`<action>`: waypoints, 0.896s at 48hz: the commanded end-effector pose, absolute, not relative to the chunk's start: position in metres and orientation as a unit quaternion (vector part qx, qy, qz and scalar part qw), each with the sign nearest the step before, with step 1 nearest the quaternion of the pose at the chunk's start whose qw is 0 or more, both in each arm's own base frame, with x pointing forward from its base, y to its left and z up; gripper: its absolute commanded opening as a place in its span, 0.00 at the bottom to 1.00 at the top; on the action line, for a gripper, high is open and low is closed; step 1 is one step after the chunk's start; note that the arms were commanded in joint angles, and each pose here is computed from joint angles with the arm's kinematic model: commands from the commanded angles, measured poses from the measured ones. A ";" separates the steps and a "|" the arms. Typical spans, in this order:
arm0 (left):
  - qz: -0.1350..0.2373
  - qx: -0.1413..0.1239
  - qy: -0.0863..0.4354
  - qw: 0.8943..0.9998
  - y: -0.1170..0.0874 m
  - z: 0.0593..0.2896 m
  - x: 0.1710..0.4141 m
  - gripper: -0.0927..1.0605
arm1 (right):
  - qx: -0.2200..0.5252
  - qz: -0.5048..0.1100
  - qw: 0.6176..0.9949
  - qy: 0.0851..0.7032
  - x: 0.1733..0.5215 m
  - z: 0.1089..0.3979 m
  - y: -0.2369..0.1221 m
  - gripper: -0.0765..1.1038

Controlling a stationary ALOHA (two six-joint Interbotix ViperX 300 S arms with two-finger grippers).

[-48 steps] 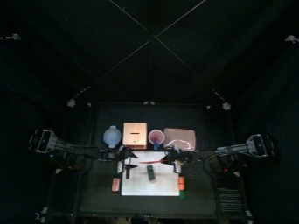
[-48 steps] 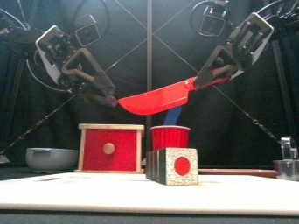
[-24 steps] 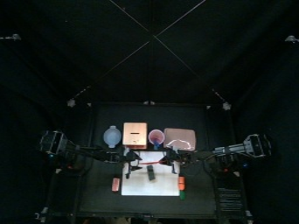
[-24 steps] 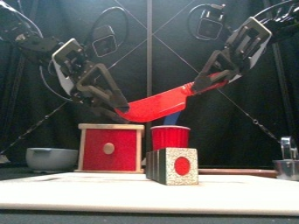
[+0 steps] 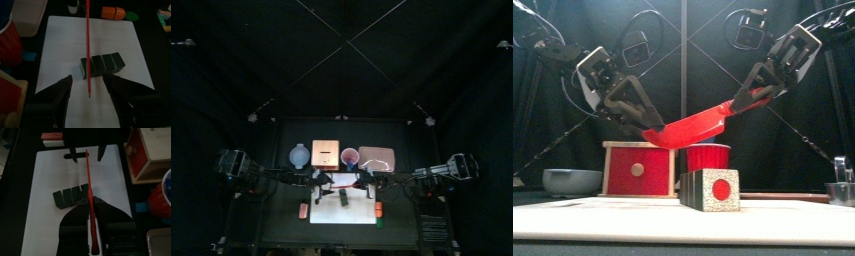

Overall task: Place sushi on board then cut the sushi with the knife then place the pieces on the plate
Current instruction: Grasp knife edge with left hand

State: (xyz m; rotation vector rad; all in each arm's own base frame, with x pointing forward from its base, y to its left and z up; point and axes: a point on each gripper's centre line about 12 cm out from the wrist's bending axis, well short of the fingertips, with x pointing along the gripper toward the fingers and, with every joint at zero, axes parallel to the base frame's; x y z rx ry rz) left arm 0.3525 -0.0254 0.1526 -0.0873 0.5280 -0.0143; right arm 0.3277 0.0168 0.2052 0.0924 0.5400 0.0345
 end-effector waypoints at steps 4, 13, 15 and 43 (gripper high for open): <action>-0.003 -0.044 0.242 0.969 -0.022 0.163 0.359 0.82 | 0.047 0.021 0.968 0.246 0.332 0.218 0.018 0.42; -0.001 -0.044 0.242 0.969 -0.021 0.163 0.360 0.82 | 0.048 0.020 0.968 0.246 0.332 0.218 0.018 0.42; -0.001 -0.044 0.242 0.969 -0.021 0.163 0.360 0.82 | 0.048 0.020 0.968 0.246 0.332 0.218 0.018 0.42; -0.001 -0.044 0.244 0.969 -0.020 0.163 0.360 0.48 | 0.048 0.020 0.967 0.248 0.332 0.217 0.018 0.42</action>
